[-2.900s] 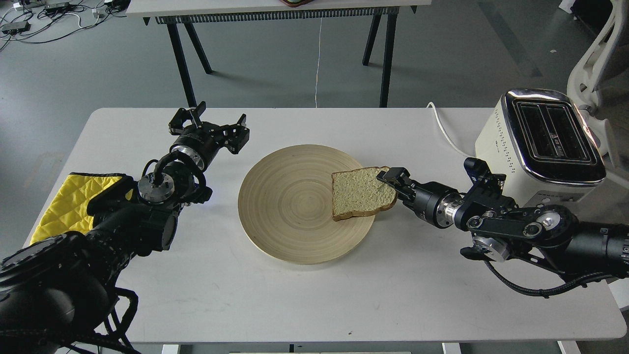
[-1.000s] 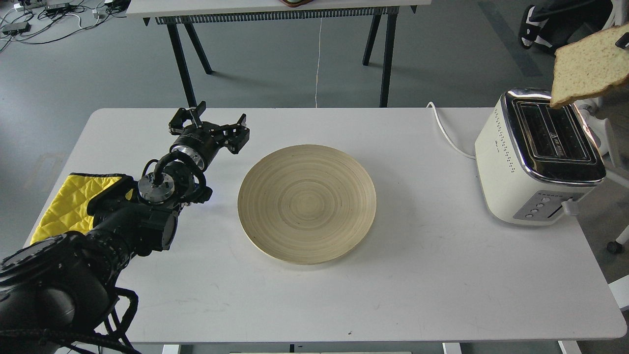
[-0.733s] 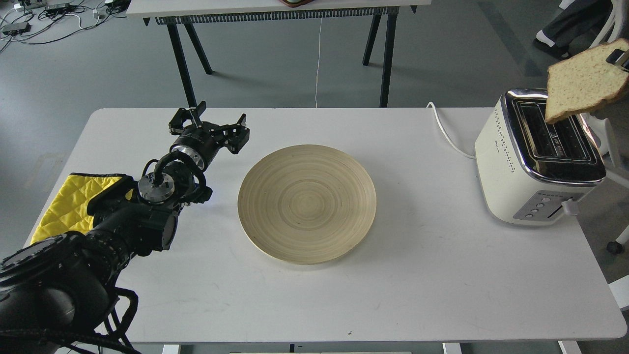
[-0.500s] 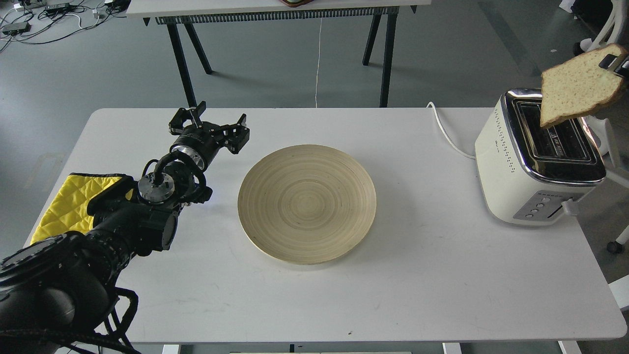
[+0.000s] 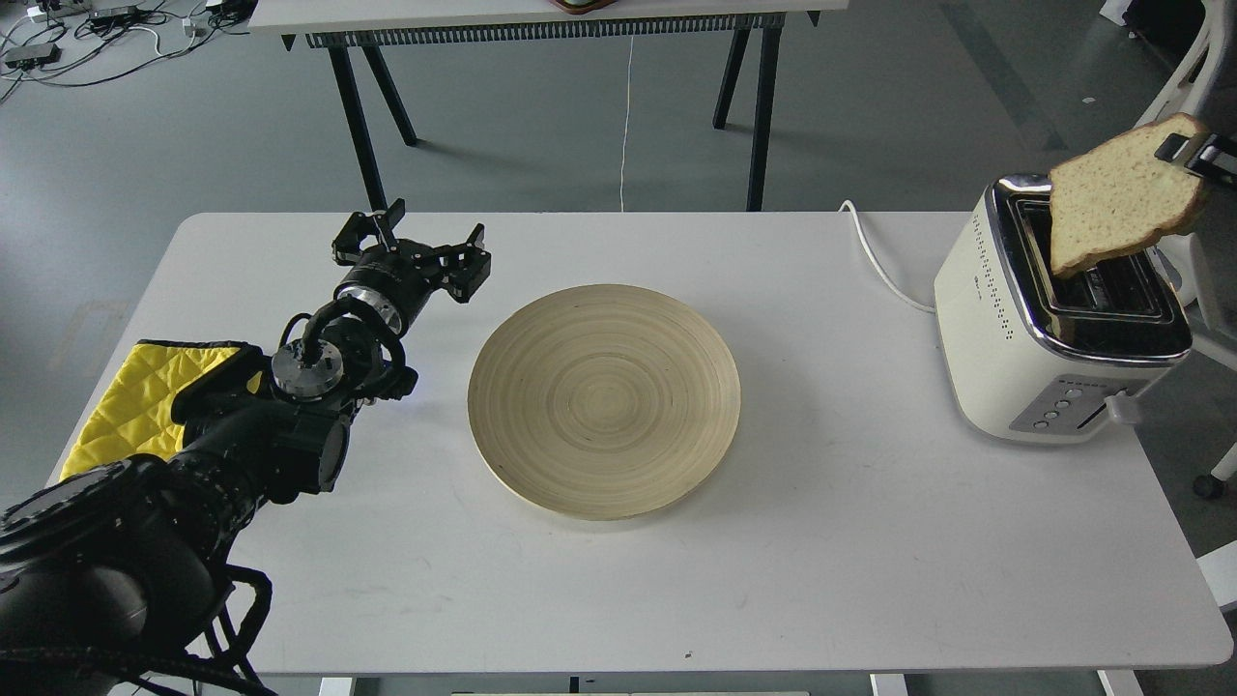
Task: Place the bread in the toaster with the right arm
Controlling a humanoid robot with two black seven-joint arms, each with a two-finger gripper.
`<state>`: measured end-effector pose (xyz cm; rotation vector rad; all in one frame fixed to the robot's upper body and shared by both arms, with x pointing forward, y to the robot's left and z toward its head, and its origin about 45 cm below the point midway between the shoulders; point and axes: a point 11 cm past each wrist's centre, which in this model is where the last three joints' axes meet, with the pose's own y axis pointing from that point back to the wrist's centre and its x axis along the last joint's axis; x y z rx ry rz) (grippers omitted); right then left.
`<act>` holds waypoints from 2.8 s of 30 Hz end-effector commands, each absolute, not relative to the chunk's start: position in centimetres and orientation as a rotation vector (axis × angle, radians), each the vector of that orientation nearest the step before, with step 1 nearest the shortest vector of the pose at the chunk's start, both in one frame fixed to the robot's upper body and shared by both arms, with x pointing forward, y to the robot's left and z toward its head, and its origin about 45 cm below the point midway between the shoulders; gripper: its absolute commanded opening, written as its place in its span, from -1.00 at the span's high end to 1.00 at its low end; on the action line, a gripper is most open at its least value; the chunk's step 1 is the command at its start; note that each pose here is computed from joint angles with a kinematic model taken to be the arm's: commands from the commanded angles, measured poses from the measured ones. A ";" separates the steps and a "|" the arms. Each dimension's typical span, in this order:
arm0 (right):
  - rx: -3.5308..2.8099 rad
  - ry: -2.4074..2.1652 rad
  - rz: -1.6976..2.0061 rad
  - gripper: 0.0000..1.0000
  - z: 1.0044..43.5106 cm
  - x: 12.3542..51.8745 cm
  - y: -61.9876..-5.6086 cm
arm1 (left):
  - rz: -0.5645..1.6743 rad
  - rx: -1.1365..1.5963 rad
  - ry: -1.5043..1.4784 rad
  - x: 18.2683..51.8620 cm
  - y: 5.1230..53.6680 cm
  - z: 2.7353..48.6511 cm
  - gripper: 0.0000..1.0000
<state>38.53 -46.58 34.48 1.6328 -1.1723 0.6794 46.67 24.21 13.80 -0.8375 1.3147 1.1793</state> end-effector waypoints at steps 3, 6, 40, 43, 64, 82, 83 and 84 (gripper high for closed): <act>1.639 -1.166 0.675 1.00 34.2 38.4 -46.4 | 1.180 -0.837 1.315 46.6 24.2 13.8 -1.00; 1.647 -1.149 0.666 1.00 33.8 38.2 -46.2 | 1.180 -0.837 1.315 46.6 24.2 13.8 -1.00; 1.672 -1.065 0.603 0.04 30.4 37.4 -45.0 | 1.180 -0.837 1.315 46.6 24.2 13.8 -1.00; 1.682 -1.049 0.602 -0.12 30.0 37.6 -44.5 | 1.180 -0.837 1.315 46.6 24.2 13.8 -1.00; 2.328 -1.481 0.161 -0.96 37.5 42.4 -35.4 | 1.179 -0.837 1.316 46.6 24.2 13.8 -1.00; 2.962 -1.641 -0.860 -0.96 24.3 44.0 -25.8 | 1.179 -0.837 1.316 46.6 24.2 13.8 -1.00; 2.942 -1.686 -0.875 -0.96 23.3 44.2 -26.0 | 1.180 -0.837 1.315 46.6 24.2 13.8 -1.00; 2.913 -1.739 -0.890 -0.96 22.1 44.4 -26.3 | 1.179 -0.837 1.316 46.6 24.2 13.8 -1.00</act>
